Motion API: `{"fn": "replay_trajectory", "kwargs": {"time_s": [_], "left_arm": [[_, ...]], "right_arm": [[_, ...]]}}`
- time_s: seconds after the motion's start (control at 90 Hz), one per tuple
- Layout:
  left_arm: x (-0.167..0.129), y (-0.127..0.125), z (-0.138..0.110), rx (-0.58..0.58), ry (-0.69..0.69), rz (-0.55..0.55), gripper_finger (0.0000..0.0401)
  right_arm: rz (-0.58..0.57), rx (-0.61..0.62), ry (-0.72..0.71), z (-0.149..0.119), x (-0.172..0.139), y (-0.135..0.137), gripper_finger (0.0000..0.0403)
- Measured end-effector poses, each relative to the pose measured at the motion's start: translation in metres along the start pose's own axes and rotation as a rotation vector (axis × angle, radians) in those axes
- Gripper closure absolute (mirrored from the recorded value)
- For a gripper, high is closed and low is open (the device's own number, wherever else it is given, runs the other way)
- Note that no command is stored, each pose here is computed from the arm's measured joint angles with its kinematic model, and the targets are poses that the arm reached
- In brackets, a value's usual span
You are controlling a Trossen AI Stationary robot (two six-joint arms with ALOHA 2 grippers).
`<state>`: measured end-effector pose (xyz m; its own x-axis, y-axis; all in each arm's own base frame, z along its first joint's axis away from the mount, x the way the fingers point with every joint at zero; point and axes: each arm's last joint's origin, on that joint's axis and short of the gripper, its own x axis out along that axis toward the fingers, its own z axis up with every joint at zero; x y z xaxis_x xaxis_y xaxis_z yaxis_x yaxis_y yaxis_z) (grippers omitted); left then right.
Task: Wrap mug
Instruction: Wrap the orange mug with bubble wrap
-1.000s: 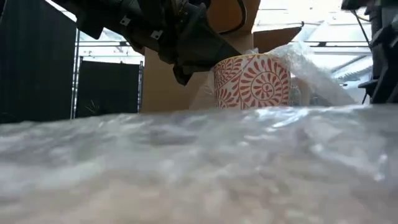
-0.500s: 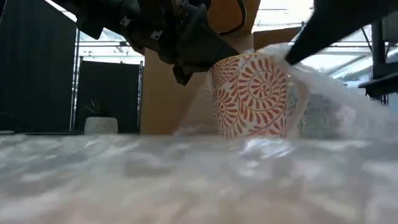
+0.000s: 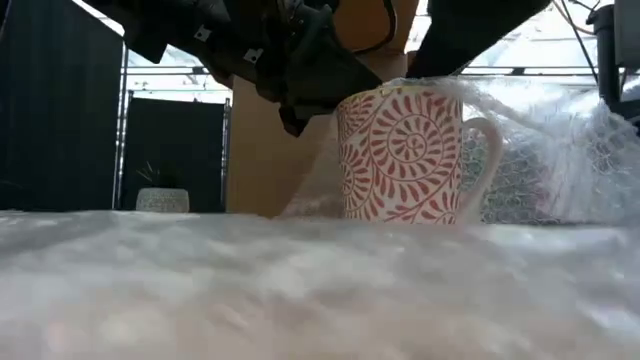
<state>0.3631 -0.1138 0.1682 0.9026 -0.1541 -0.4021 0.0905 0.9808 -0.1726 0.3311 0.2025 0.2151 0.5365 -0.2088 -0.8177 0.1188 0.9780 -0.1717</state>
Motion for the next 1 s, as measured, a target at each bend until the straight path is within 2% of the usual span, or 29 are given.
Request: {"fn": "replay_trajectory", "kwargs": {"time_s": [0.122,0.356,0.467,0.589,0.689,0.789,0.911,1.0], "left_arm": [[0.000,-0.001,0.001,-0.001,-0.004,-0.014,0.0401],[0.000,0.000,-0.001,0.002,0.011,0.000,0.0401],[0.000,0.000,-0.001,0.002,0.011,0.001,0.0401],[0.000,0.000,-0.001,0.002,0.011,0.001,0.0401],[0.000,0.000,-0.001,0.002,0.010,0.000,0.0401],[0.000,0.000,-0.001,0.001,0.009,0.000,0.0401],[0.000,0.000,-0.001,0.001,0.009,0.000,0.0401],[0.000,0.000,-0.001,0.000,0.008,-0.001,0.0401]], "right_arm": [[0.100,-0.035,0.052,0.005,-0.005,-0.010,0.0278],[0.173,0.016,0.074,0.008,-0.032,-0.027,0.0274],[0.187,0.047,0.116,0.008,-0.031,-0.031,0.0254],[0.256,0.039,0.087,0.013,-0.029,-0.028,0.0218],[0.280,0.024,0.044,0.017,-0.025,-0.023,0.0187],[0.257,-0.002,0.082,0.013,-0.011,-0.019,0.0164],[0.221,-0.017,0.136,0.011,0.012,-0.021,0.0152],[0.236,-0.015,0.174,0.011,0.026,-0.025,0.0152]]}}
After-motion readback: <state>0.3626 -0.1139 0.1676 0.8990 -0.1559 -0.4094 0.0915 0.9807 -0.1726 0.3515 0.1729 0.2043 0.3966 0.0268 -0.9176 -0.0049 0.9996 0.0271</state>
